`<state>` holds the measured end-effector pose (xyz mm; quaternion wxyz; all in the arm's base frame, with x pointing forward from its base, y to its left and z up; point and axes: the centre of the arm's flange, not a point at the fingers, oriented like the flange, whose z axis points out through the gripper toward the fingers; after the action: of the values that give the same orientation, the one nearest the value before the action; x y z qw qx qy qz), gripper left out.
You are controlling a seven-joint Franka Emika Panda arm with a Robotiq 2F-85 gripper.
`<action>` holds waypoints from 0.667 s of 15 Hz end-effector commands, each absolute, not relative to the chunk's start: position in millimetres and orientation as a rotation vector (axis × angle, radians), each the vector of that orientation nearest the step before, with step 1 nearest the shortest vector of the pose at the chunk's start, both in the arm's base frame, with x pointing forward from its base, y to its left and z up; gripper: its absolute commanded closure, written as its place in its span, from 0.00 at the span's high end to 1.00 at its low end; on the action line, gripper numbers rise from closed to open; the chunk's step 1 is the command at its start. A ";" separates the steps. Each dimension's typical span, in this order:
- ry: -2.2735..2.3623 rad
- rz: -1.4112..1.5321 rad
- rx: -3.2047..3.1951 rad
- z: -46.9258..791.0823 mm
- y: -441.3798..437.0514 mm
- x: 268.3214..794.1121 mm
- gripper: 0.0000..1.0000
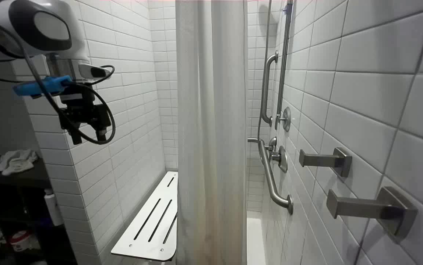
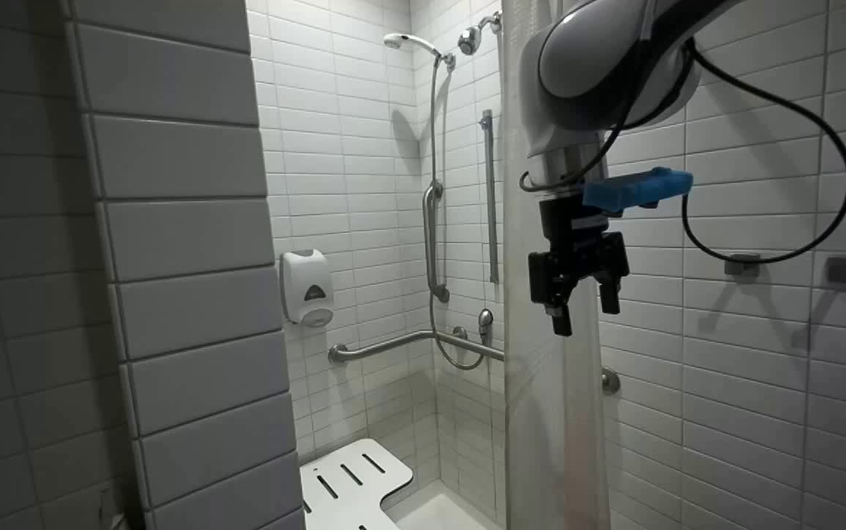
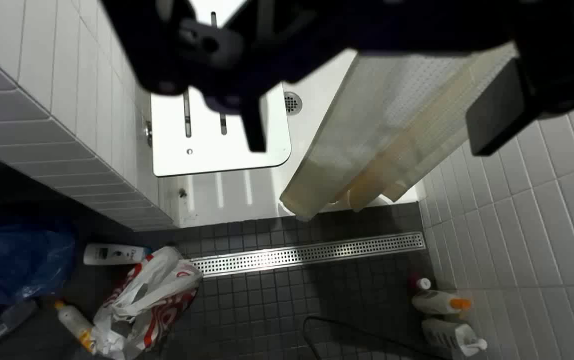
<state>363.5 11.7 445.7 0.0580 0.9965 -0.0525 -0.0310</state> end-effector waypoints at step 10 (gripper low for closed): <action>-0.204 -0.061 3.018 442.5 12.6 366.2 1.00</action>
<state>363.5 11.6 445.7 0.0579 0.9965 -0.0525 -0.0310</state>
